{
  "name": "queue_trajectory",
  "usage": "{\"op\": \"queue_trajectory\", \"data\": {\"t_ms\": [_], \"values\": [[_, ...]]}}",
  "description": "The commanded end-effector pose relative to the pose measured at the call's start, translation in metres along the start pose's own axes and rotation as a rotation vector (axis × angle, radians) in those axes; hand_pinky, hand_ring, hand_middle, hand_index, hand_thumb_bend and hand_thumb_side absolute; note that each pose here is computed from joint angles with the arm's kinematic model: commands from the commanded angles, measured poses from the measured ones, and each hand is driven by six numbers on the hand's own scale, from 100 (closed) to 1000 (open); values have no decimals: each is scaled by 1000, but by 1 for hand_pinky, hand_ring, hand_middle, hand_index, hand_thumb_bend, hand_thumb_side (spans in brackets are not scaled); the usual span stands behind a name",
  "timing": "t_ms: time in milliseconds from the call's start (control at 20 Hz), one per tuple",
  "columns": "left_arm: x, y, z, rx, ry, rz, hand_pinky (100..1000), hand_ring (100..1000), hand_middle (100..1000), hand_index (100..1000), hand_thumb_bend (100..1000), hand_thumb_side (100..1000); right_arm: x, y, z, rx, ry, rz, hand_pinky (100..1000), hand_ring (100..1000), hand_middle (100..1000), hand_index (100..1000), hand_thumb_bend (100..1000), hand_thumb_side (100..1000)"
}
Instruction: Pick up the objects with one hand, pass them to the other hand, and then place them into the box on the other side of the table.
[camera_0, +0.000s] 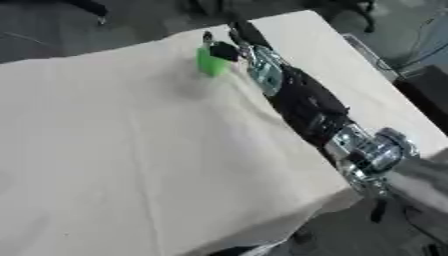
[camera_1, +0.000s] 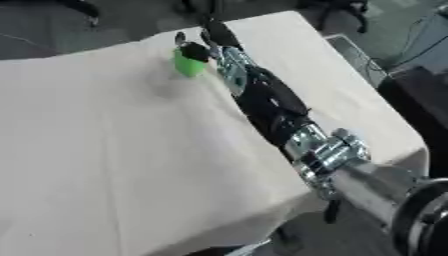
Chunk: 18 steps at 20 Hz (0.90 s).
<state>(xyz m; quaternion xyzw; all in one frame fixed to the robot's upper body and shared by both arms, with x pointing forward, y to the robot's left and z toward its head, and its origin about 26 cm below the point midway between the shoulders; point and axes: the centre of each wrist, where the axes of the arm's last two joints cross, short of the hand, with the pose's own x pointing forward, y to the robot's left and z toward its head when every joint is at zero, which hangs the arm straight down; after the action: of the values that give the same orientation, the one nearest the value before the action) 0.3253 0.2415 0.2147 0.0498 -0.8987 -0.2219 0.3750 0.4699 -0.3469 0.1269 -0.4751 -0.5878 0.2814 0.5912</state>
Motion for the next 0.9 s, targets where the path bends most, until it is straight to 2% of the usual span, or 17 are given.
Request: {"op": "queue_trajectory", "data": {"t_ms": [50, 250, 600, 750, 900], "values": [[6, -3, -1, -16, -32, 22, 743, 884, 751, 776, 551, 600, -17, -21, -9, -65, 86, 32, 846, 899, 983, 987, 118, 788], [4, -5, 2, -16, -24, 32, 743, 886, 749, 776, 548, 605, -26, -23, -9, -98, 138, 63, 847, 897, 979, 985, 125, 782], [1, -6, 5, -13, -13, 35, 744, 889, 750, 776, 546, 611, -33, -20, -7, -90, 163, 76, 841, 888, 960, 982, 124, 781], [-1, -6, 5, -18, -7, 37, 743, 890, 750, 775, 544, 614, -33, -17, -6, -76, 154, 56, 838, 881, 937, 979, 105, 810], [-3, -7, 6, -19, 1, 39, 743, 891, 750, 775, 542, 617, -31, -19, -6, -87, 135, -13, 825, 877, 932, 975, 100, 853]]}}
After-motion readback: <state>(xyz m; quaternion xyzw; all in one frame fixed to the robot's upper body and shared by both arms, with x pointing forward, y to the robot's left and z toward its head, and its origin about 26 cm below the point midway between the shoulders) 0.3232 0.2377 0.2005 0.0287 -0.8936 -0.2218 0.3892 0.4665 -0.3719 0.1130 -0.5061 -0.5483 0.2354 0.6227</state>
